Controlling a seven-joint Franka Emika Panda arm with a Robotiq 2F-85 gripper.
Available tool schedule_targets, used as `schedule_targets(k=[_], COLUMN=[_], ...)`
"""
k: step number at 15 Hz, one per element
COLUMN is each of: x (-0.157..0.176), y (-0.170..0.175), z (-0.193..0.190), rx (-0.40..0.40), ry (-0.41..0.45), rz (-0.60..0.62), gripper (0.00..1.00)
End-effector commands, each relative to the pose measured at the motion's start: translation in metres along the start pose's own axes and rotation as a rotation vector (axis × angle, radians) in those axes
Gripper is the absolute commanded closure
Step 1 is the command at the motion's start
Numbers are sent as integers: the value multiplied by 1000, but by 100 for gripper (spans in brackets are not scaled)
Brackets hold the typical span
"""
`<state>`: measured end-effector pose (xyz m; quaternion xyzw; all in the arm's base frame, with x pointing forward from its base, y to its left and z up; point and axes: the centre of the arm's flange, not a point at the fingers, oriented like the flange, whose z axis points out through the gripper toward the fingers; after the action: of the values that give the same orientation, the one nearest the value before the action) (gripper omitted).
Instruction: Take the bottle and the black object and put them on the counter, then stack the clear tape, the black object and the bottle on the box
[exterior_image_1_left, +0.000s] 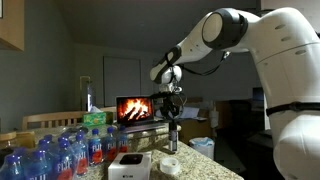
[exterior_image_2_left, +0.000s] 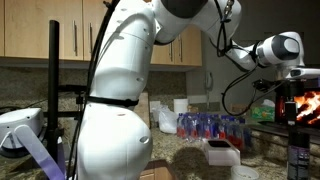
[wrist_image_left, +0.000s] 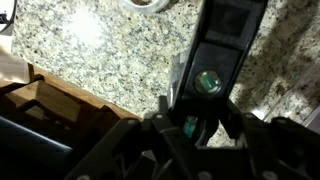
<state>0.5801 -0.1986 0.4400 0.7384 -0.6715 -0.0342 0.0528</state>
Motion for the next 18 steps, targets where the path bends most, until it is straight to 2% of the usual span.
schedule_targets(k=[1, 8, 18], x=[0, -3, -3], y=[-2, -11, -15], z=[-6, -4, 6], rx=[6, 79, 45], ry=[24, 85, 129], rz=[3, 16, 3], gripper=[72, 72, 72])
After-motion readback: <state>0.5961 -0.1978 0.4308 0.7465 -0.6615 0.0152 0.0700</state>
